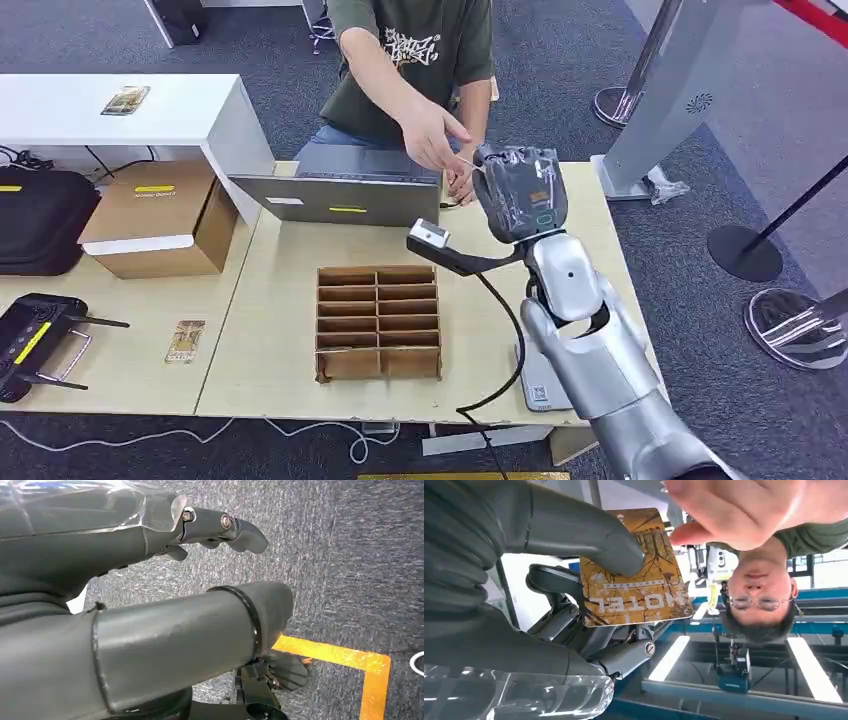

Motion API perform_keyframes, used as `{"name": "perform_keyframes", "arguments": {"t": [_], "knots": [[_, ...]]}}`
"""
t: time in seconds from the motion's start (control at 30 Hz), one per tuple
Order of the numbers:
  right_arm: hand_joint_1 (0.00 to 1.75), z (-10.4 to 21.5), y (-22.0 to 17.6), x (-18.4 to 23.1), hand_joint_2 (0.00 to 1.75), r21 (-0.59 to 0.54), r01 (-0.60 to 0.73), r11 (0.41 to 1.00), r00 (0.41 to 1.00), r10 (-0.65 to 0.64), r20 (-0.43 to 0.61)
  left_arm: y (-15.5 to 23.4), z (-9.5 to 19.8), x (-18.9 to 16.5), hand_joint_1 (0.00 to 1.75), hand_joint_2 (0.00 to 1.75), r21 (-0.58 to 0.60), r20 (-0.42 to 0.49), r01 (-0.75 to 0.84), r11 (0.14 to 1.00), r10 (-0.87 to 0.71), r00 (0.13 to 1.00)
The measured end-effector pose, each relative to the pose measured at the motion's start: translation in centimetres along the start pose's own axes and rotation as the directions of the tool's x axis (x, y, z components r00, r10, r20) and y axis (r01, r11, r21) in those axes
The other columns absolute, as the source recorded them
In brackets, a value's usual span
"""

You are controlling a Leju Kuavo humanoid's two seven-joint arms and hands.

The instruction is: Pass the card to the sensor for recognition and then transmit it.

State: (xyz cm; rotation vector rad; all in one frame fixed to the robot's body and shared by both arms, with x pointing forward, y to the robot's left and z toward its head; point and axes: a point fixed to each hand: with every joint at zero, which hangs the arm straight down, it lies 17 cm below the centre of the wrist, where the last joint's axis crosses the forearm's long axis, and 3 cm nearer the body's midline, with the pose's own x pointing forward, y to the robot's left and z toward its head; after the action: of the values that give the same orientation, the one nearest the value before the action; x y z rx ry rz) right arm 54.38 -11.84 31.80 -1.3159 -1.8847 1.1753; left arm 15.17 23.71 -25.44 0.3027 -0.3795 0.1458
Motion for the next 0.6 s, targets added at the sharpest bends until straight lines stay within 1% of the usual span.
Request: {"name": "perform_keyframes", "arguments": {"t": [0.17,0.27,0.33,0.47,0.6], "knots": [[1.75,-2.2,-0.8,0.9,1.75,-0.041,-0.082,0.996,0.996,0.083,0.021,-0.1,0.0,0.2,0.0,0.0,-0.002,-0.004,0.002,1.0,-0.002,1.0],[1.75,-3.3,-1.0,1.3,1.75,-0.05,-0.104,0.993,0.994,0.106,0.031,-0.1,0.0,0.3,0.0,0.0,-0.002,-0.004,0.001,1.0,-0.001,1.0],[1.73,-4.1,-1.1,1.5,1.75,-0.052,-0.114,0.992,0.993,0.116,0.035,-0.2,0.0,0.3,0.0,0.0,-0.003,-0.006,0.0,1.0,0.0,1.0],[1.75,-5.2,-0.7,2.0,1.75,-0.04,-0.118,0.992,0.992,0.12,0.043,-0.2,0.0,0.3,0.0,0.0,-0.003,-0.011,-0.003,1.0,0.003,1.0],[1.75,-5.6,-0.2,2.4,1.75,-0.024,-0.117,0.993,0.992,0.119,0.05,-0.2,0.0,0.2,0.0,0.0,-0.003,-0.015,-0.006,1.0,0.006,1.0]]}}
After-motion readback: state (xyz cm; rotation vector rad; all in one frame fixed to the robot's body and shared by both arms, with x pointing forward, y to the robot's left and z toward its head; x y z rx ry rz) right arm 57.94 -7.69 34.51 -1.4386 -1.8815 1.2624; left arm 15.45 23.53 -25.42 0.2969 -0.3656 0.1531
